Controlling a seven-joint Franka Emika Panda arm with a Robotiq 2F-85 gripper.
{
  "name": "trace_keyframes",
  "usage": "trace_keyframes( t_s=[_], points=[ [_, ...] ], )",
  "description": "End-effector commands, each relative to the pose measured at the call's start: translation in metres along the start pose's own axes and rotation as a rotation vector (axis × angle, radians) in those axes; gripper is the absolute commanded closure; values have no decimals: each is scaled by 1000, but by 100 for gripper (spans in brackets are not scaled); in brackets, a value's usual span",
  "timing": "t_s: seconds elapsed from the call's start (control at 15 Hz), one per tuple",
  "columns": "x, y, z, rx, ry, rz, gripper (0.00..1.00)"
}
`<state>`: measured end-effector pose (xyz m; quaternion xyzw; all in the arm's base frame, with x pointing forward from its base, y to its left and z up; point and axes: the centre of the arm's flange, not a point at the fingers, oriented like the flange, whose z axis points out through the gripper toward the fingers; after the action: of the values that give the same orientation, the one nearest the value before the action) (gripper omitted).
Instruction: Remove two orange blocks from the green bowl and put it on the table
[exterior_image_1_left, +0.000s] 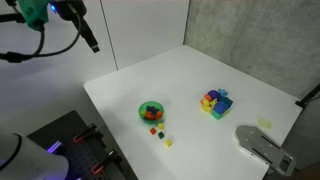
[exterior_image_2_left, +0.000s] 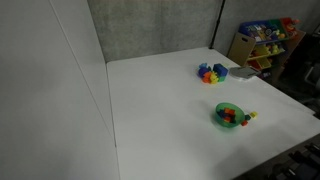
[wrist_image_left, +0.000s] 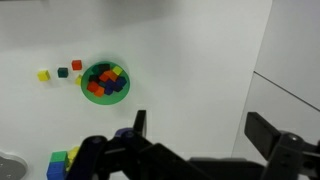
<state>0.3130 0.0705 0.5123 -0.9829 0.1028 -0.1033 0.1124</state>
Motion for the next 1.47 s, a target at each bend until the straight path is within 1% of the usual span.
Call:
trace_keyframes(
  t_s=[0.0,0.4,0.47,0.73,1.07,1.4],
  points=[
    [17,-10,-7,-43,-26,6,0],
    [51,-14,-14,-139,-59,-9,0],
    [57,-8,-21,-156,-71,-19,0],
    [72,7,-7,-232,-122,-49,0],
    [92,28,31,-272,-184,-83,0],
    [118,31,94,-275,-208,-98,0]
  ],
)
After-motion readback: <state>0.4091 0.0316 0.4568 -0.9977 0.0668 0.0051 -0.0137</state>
